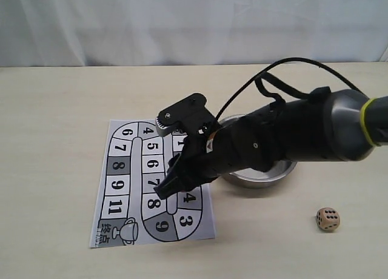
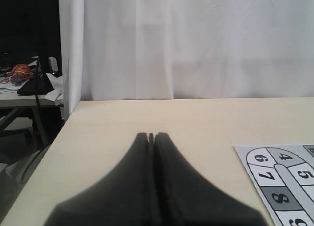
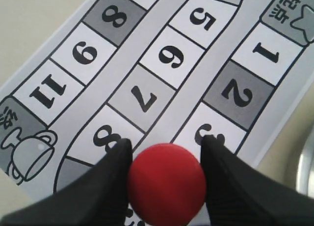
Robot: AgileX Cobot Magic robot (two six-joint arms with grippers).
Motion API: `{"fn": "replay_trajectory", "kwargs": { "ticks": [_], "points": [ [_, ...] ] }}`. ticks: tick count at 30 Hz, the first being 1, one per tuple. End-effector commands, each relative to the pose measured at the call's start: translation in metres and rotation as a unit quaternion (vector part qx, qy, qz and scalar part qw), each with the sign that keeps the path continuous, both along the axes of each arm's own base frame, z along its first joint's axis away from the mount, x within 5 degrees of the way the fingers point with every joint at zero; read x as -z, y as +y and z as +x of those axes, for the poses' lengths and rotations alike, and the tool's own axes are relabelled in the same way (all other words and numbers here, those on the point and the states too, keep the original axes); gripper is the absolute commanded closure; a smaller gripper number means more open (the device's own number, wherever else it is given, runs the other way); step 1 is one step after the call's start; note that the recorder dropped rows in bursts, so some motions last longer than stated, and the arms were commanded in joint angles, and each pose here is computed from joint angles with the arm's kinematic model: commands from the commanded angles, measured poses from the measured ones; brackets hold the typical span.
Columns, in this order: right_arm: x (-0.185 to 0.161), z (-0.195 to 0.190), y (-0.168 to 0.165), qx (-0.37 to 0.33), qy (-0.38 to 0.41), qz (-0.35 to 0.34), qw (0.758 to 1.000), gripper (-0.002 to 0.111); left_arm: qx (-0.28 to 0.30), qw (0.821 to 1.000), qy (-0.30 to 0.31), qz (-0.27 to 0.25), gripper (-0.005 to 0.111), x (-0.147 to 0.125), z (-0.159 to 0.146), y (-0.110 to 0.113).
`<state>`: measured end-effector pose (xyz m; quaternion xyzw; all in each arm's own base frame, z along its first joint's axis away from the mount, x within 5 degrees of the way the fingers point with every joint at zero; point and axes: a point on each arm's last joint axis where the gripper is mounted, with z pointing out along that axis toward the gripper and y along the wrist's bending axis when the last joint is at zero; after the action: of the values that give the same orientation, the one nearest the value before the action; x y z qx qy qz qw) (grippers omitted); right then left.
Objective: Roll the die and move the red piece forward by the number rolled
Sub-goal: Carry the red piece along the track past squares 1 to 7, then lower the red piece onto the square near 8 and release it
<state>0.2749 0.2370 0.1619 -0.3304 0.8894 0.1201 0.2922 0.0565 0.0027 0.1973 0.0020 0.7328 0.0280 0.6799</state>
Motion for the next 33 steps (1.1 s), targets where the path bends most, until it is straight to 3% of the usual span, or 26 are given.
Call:
{"fn": "replay_trajectory", "kwargs": {
  "ticks": [1, 13, 24, 33],
  "points": [
    [0.007, 0.001, -0.002, 0.005, -0.028, 0.016, 0.999, 0.104, 0.001, 1.0, -0.009, -0.002, 0.107, -0.003, 0.0, 0.0],
    [0.052, 0.001, -0.001, 0.015, 0.016, -0.013, 1.0, 0.104, 0.001, 1.0, -0.009, -0.002, 0.107, -0.003, 0.0, 0.0],
    [0.008, -0.007, 0.0, 0.006, -0.01, 0.013, 1.0, 0.104, 0.001, 1.0, -0.01, -0.002, 0.107, -0.003, 0.0, 0.0],
    [0.007, -0.034, 0.016, -0.038, 0.005, 0.002, 0.999, 0.104, 0.001, 1.0, -0.01, -0.002, 0.107, -0.003, 0.0, 0.0]
  ]
}}
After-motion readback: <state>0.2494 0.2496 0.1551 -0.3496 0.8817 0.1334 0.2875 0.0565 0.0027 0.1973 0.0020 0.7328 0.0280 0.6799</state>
